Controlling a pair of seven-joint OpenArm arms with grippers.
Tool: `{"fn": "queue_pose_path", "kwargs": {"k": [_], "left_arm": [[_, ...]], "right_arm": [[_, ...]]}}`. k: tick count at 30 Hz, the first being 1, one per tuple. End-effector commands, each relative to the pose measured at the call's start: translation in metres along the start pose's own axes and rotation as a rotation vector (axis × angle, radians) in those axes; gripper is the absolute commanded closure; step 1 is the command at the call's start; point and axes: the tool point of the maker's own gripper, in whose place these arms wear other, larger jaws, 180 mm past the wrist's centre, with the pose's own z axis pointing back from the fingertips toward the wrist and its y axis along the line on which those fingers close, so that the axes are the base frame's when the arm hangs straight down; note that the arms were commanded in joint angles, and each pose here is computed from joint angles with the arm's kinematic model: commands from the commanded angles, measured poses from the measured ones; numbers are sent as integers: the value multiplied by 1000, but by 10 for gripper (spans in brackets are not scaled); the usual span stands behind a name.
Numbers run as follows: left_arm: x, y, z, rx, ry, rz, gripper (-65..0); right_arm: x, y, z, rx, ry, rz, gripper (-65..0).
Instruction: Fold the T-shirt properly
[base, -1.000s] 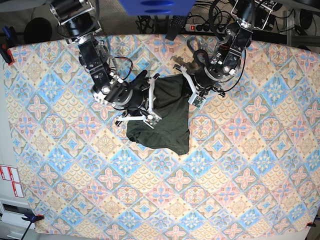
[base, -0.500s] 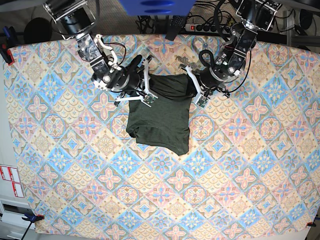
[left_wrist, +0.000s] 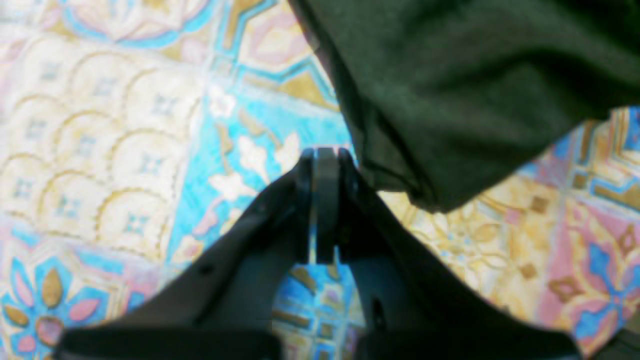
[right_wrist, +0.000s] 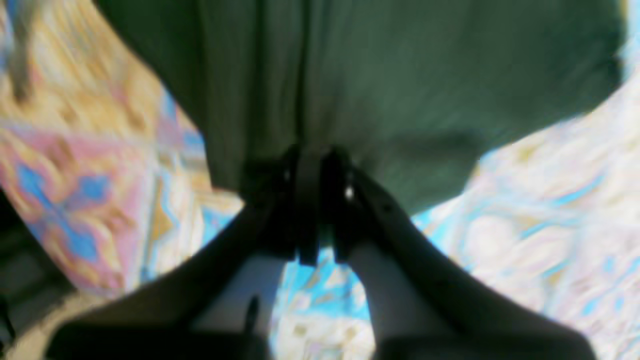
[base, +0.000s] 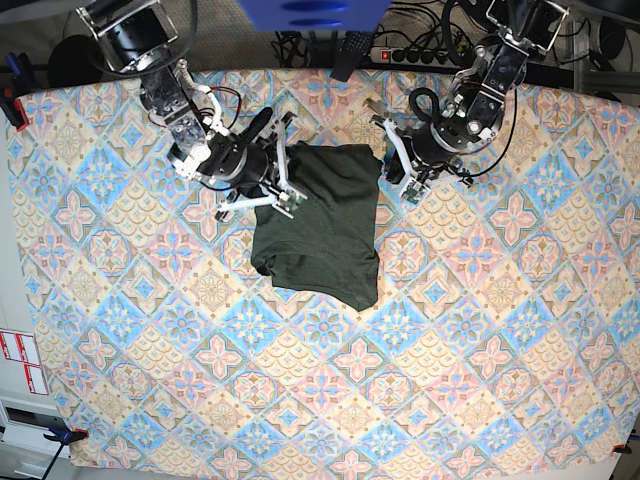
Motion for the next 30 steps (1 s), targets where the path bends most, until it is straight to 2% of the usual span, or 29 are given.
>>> {"fn": "queue_pose_path", "kwargs": {"k": [1, 5, 7, 10, 12, 20, 25, 30], "left_arm": [[30, 2, 4, 2, -89, -15, 0], [57, 14, 24, 47, -178, 4, 0], [77, 15, 30, 62, -240, 29, 0], [93, 17, 26, 79, -286, 84, 0], [102, 12, 14, 65, -293, 97, 0], [77, -3, -42, 20, -172, 193, 0], [50, -7, -53, 7, -91, 187, 0], [21, 7, -55, 31, -20, 177, 0]], "right_arm": [[12, -17, 7, -42, -39, -4, -31], [10, -48, 15, -114, -53, -68, -31], [24, -62, 17, -144, -89, -98, -31], [46, -85, 15, -176, -126, -117, -31], [49, -90, 7, -171, -116, -130, -31], [64, -101, -23, -133, -104, -185, -31], [48, -101, -46, -101, -90, -231, -31], [34, -103, -65, -77, -76, -279, -31]]}}
